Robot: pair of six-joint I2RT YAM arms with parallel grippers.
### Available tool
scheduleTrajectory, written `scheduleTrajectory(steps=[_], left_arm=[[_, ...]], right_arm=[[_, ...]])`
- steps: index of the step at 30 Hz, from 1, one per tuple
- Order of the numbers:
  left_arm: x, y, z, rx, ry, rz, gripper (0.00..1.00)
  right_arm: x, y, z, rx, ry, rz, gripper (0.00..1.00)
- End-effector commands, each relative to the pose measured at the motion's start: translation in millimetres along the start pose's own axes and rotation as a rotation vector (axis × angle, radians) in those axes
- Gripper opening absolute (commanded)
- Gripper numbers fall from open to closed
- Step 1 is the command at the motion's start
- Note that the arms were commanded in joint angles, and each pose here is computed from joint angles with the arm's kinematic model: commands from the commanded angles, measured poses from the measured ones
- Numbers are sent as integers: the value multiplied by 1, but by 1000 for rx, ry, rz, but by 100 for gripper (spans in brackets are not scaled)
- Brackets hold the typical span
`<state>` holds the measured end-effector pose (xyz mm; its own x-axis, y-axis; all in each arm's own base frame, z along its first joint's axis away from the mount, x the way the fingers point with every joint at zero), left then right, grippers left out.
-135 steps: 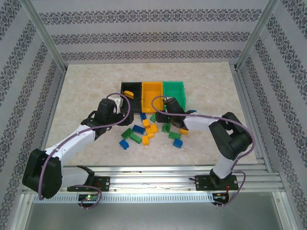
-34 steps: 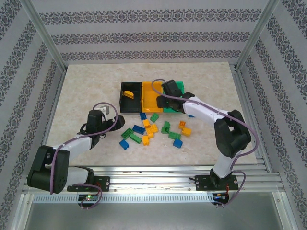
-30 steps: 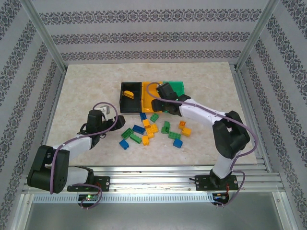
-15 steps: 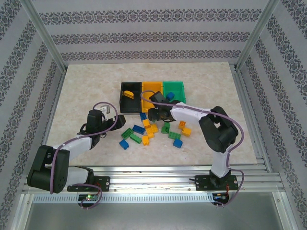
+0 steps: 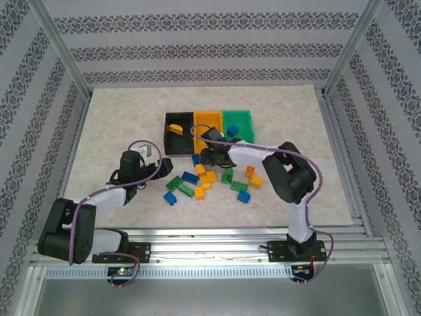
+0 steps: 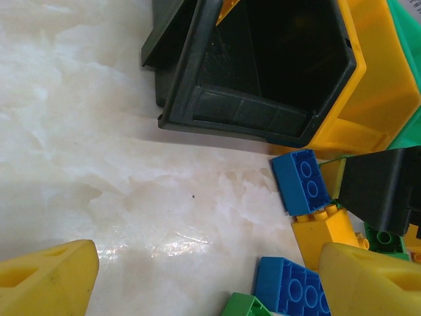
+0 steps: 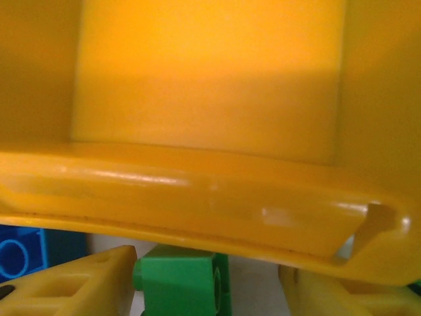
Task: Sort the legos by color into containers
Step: Pick up the lego from the center of the table.
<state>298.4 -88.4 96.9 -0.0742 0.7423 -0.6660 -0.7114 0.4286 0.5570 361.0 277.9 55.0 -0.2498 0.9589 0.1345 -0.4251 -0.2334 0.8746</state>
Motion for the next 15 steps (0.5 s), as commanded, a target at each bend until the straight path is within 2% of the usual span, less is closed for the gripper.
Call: scheduleTrajectory(steps=[1,5,10,15], left_arm=[[-2,1,6,-28,0,-27,87],[-4,-1,5,-20,5,-42,87],[-3,0,5,-24,1,-33,87],[-3,-2,5,-16,4,-40,87]], right_arm=[[9,-4,-16,55,14,21,61],[13,4,-21,52,35,18,57],[13,-1,-25,60,32,22,39],[18,14,-16,17,73,22,25]])
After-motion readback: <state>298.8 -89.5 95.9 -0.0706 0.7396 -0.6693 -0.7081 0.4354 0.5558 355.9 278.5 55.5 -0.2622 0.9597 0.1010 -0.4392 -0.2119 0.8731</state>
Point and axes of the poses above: each hand's point on the last joint's axis, 136 mm out from that joint toward the fingers, its own y axis back along the fingers, its own x axis along the line the jaws close on, z = x × y, the point moved 4 cm from there along y, back along the fingers, and after that the axes turned 10 degrees about y, right-handed, at the moved point
